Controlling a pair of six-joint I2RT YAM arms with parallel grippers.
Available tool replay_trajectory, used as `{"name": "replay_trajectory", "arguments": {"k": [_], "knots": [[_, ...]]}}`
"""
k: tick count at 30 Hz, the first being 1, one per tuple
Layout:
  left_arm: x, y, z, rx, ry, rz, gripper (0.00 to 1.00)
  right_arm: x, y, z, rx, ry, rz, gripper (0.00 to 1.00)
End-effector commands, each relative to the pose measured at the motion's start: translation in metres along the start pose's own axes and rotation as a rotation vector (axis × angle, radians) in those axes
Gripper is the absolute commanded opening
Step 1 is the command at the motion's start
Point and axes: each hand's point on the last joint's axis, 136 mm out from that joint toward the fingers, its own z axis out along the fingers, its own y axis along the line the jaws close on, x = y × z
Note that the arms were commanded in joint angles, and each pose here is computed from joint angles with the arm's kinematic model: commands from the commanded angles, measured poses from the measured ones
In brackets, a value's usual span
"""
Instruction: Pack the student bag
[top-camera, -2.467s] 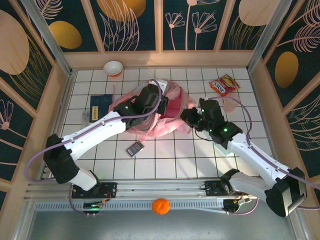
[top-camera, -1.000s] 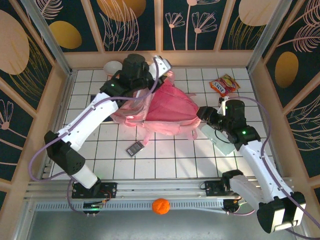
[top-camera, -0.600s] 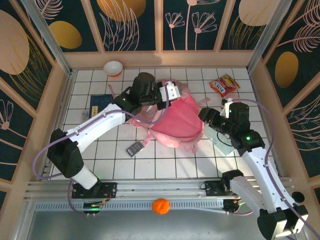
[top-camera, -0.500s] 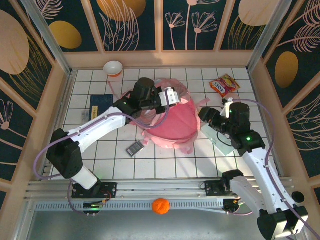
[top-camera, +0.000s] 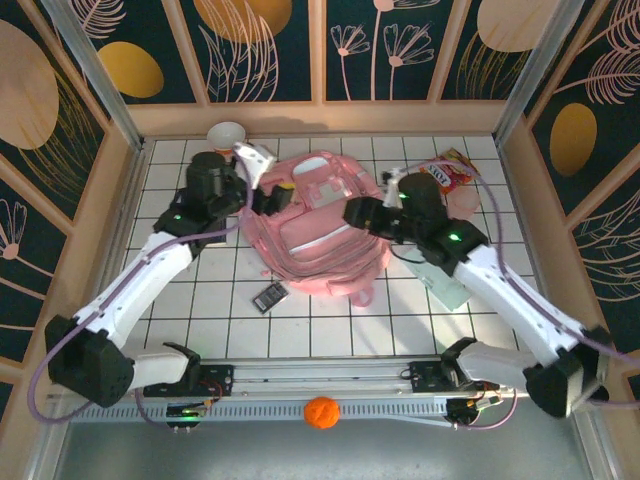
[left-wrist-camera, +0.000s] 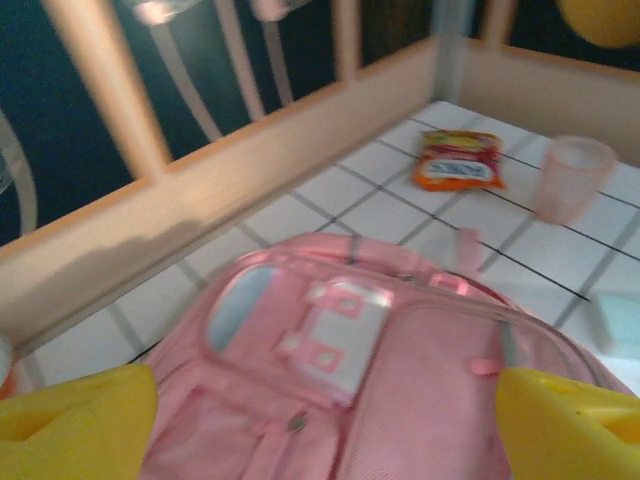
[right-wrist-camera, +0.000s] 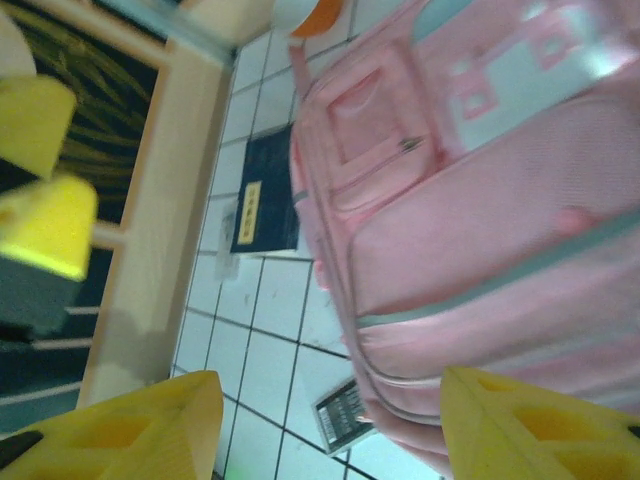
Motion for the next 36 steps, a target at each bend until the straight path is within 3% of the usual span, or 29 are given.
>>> {"name": "replay_trajectory", "arguments": {"k": [1,6,11,15,22,29,36], "knots": [[0.046,0.065,-0.018,-0.207,0.105,-0.301,0.86,-0.002,0.036,0.045,-0.051,-0.004,-0.025,0.58],[0.111,0.156,-0.051,-0.457,0.179,-0.617,0.83,0.028,0.083,0.132,-0.135,0.107,0.012,0.55],[0.154,0.197,-0.052,-0.569,0.223,-0.751,0.72,0.051,0.100,0.208,-0.147,0.178,0.075,0.54],[0.185,0.217,-0.045,-0.650,0.286,-0.777,0.63,0.061,0.104,0.258,-0.120,0.195,0.080,0.54],[0.236,0.239,-0.033,-0.733,0.388,-0.810,0.58,0.084,0.086,0.324,-0.061,0.222,0.109,0.55],[0.278,0.245,-0.019,-0.756,0.468,-0.869,0.34,0.101,0.060,0.360,0.007,0.224,0.166,0.54],[0.317,0.239,-0.018,-0.783,0.553,-0.912,0.20,0.118,0.043,0.385,0.020,0.262,0.220,0.54]]}}
